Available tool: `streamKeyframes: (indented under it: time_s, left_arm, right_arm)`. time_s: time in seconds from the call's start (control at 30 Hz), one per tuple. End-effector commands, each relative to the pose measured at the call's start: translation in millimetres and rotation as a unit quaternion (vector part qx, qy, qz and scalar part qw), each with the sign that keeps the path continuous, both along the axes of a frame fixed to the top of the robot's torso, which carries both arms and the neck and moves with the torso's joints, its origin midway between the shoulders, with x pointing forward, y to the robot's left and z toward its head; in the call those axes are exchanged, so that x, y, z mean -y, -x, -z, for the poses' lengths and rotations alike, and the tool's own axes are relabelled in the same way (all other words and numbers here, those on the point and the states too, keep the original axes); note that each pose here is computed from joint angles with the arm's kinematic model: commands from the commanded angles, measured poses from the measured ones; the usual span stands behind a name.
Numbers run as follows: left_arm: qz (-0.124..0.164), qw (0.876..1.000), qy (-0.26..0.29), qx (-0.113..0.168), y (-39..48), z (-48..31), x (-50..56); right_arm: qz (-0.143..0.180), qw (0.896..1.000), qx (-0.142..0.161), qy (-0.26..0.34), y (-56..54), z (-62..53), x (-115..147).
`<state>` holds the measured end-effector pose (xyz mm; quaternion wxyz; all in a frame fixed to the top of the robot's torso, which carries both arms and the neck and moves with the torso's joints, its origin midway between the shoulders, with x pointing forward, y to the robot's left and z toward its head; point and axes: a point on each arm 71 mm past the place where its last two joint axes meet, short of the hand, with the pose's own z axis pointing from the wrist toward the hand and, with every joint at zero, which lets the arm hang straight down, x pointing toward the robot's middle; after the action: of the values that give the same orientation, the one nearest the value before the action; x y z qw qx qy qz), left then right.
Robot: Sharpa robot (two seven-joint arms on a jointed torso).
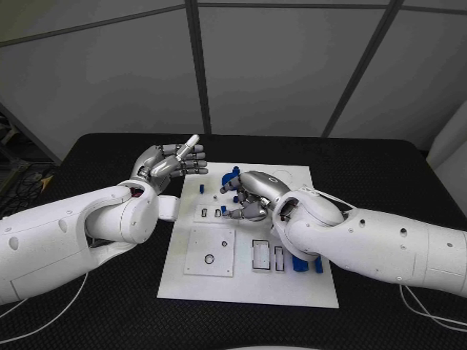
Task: Assemble the parts on the task board
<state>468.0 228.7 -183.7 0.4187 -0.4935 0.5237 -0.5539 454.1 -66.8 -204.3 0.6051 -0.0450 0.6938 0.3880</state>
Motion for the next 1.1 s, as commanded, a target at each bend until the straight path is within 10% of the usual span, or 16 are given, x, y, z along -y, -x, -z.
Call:
streamKeyframes:
  time_s: [0.03, 0.27, 0.53, 0.8, 1.1]
  left_arm:
    - [0.026, 0.998, -0.063, -0.008, -0.2, 2.4, 0.2]
    - [0.077, 0.98, -0.176, -0.057, 2.1, 12.0, -1.1]
    - [0.169, 0.907, -0.366, -0.123, -5.7, 9.7, -1.9]
    - [0.19, 0.844, -0.489, -0.11, -25.1, -5.0, 9.4]
    - [0.217, 0.796, -0.556, -0.097, -38.1, -1.1, 38.3]
  right_arm:
    - [-0.034, 0.996, 0.022, -0.082, 7.3, -12.8, 8.0]
    - [-0.018, 0.992, -0.029, -0.121, 4.3, -26.8, 44.8]
    - [0.046, 0.98, -0.003, -0.196, -17.7, -63.0, 95.6]
    - [0.088, 0.97, 0.013, -0.227, -34.9, -78.3, 121.6]
    - [0.1, 0.969, 0.005, -0.228, -42.8, -78.3, 126.2]
